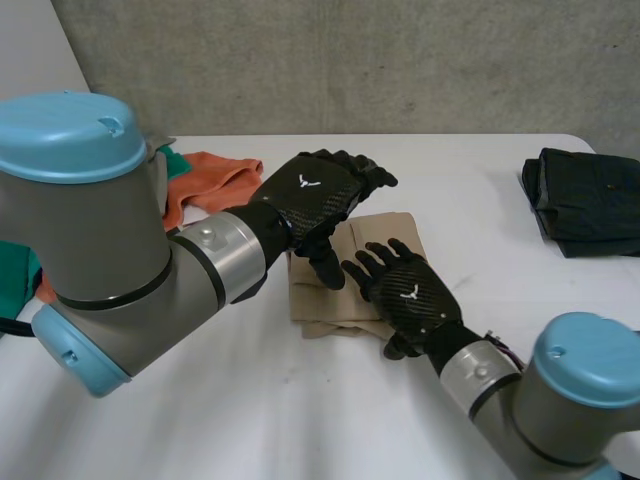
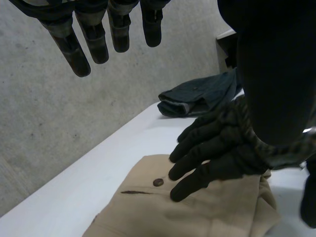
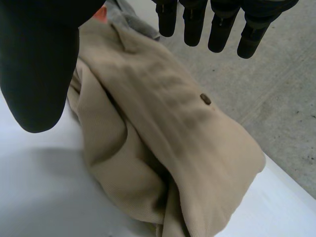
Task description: Fold the laundry.
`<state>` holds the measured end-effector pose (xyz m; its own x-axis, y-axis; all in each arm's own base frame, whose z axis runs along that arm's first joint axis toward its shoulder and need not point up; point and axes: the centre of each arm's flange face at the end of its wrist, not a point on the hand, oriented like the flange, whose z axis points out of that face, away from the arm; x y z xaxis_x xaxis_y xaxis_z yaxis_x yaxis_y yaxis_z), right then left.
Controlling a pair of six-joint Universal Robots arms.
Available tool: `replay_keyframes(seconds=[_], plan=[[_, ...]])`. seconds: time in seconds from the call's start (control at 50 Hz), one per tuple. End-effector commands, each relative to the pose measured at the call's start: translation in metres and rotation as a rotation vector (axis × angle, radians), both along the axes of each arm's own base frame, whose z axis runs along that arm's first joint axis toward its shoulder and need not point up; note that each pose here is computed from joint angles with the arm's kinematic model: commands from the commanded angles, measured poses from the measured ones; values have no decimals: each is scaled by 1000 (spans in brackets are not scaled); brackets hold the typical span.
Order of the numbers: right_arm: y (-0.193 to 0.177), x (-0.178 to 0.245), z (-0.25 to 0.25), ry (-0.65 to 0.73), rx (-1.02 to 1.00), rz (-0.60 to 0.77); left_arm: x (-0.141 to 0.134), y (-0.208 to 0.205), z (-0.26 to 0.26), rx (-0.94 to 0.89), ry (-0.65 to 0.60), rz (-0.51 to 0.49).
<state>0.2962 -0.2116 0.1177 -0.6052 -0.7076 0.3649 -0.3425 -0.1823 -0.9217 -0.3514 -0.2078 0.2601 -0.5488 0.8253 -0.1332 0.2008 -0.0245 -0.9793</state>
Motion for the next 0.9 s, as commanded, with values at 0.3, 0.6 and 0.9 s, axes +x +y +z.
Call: replay_keyframes(seconds=[0.3, 0.6, 0.9], plan=[[-53, 25, -23, 108, -178, -27, -1, -1, -3, 3, -7, 6], [-89, 34, 11, 58, -263, -80, -1, -1, 1, -13, 6, 8], [-85, 27, -10, 145, 11, -5, 2, 1, 0, -6, 1, 9]])
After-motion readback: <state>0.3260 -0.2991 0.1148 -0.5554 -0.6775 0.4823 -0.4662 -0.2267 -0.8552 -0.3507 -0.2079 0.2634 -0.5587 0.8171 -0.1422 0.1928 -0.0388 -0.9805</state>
